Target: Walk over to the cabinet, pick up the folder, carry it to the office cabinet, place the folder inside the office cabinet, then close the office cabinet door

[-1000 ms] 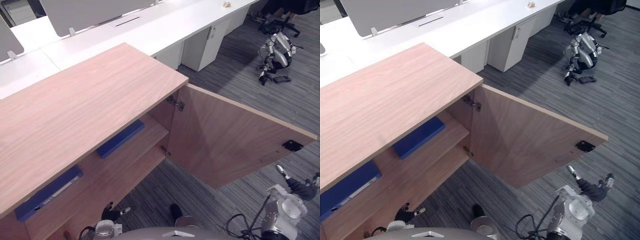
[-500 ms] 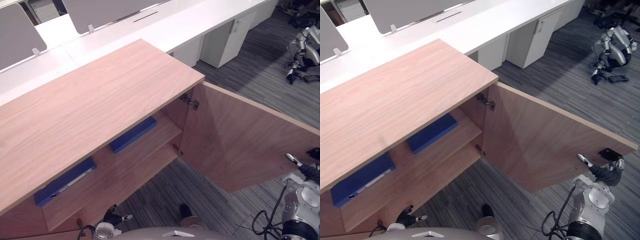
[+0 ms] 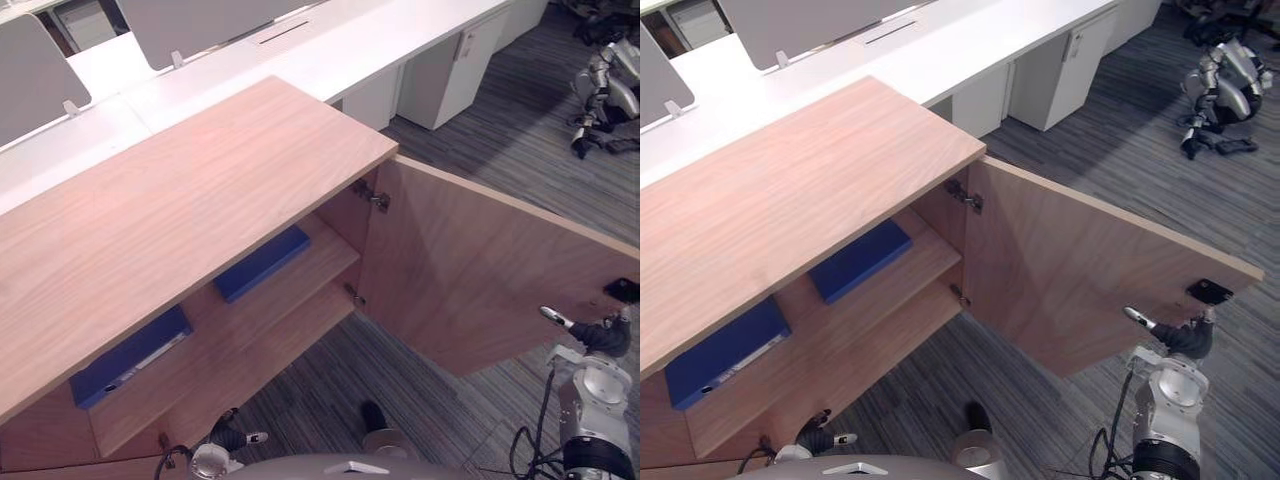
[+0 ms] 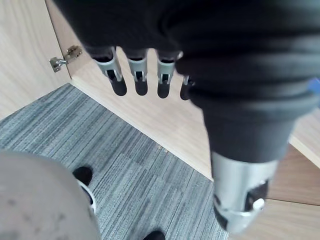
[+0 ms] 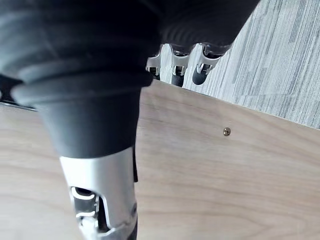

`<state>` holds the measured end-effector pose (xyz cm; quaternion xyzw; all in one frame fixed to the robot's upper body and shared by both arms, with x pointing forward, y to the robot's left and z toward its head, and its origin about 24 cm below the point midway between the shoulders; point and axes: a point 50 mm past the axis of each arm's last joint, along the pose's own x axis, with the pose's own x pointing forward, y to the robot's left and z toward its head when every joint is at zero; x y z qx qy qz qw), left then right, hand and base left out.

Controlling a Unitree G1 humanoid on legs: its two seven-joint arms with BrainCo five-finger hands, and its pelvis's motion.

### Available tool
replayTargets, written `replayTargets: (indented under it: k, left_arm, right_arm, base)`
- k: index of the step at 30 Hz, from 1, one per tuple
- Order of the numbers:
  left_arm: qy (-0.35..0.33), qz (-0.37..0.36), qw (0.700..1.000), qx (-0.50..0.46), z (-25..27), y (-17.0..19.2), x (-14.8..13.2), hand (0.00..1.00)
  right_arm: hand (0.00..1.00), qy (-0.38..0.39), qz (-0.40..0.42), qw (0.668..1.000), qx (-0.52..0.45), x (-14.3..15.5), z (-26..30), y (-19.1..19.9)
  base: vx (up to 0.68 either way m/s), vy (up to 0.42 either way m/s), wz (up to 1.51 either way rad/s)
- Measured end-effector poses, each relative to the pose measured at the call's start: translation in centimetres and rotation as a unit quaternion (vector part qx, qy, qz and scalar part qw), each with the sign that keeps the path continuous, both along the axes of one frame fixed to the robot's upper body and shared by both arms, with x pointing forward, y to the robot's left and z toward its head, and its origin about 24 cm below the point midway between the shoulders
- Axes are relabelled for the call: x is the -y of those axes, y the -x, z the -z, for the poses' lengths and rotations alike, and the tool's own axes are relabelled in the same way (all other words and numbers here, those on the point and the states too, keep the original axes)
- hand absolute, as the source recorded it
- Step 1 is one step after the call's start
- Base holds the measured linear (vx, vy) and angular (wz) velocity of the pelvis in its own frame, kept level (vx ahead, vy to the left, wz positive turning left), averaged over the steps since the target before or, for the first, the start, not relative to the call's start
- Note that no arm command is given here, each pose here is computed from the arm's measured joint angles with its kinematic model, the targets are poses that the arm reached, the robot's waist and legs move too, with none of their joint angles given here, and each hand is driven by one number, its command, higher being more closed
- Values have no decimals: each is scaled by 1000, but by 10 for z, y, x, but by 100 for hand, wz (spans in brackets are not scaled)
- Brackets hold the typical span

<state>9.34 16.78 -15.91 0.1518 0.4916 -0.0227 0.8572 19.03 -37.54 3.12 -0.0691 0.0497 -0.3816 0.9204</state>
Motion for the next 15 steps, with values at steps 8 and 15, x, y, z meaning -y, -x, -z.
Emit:
replayTargets:
  k: [8,15]
  left_arm:
    - [-21,-5,1000,2,-2,-4,-16,0]
    - [-36,14,999,1,-2,-11,-19,0]
  right_arm:
    - [0,8,-94,996,-1,-65,10,3]
    - [0,-4,-162,986,-27,-119,21,30]
  base:
    - [-53,-58,-46]
    - [-47,-44,-26]
